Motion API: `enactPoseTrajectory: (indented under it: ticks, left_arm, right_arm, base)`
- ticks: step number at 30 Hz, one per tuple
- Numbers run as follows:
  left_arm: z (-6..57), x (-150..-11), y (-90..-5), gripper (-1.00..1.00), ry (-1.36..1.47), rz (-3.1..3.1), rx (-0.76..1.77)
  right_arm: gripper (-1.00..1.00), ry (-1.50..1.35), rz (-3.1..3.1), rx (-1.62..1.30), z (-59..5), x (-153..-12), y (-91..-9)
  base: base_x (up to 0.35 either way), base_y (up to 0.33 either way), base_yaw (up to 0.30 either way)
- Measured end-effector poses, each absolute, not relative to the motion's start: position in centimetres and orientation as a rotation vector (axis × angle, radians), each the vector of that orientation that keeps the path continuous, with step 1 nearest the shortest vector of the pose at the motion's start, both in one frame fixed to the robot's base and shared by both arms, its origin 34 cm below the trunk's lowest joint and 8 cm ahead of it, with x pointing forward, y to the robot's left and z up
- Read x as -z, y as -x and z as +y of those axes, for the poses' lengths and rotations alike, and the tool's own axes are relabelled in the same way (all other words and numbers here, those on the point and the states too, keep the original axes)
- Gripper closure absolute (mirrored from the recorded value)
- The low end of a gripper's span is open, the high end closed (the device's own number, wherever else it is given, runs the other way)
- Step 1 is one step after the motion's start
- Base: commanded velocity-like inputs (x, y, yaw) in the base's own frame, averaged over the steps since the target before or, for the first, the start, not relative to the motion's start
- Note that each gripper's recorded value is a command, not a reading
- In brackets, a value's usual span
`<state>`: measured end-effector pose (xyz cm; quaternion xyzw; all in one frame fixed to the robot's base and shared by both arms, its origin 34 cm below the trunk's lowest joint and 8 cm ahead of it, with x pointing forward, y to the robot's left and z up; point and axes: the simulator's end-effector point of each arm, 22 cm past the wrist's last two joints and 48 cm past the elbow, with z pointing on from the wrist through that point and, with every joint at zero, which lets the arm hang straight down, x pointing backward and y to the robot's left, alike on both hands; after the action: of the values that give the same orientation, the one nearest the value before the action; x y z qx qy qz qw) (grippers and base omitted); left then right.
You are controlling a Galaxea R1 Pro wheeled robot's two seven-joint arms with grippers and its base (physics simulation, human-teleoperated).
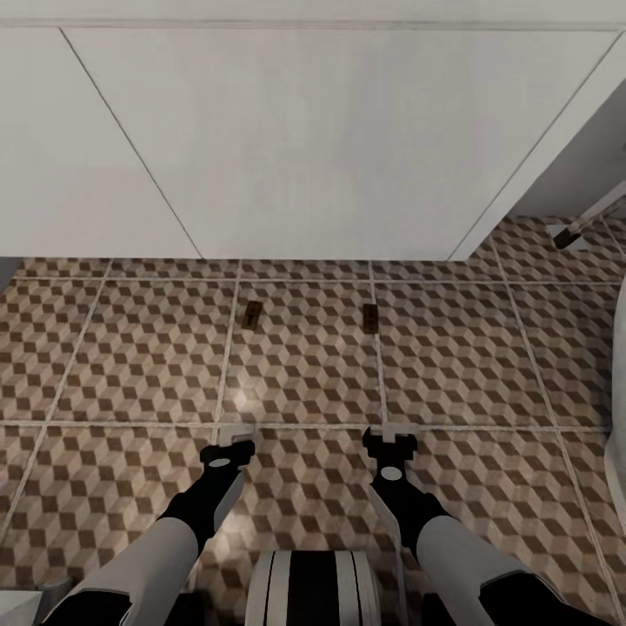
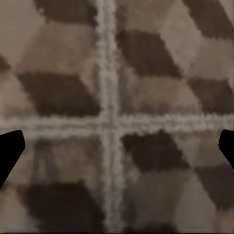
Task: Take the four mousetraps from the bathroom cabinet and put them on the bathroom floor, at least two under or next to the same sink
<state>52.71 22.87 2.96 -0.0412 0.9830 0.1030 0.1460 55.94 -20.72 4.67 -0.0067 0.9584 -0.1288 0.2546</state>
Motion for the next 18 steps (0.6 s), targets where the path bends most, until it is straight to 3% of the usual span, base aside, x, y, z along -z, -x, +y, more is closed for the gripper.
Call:
enactPoseTrajectory:
  ticks: [18]
  left_arm:
    - [22.8,-4.5,-54.2,-1.0,0.129,2.795,-0.291]
  right_arm:
    - [-1.0,0.013,2.571,0.348,-20.7,-6.3,-57.4]
  base:
    - [-0.005,0.0,0.0]
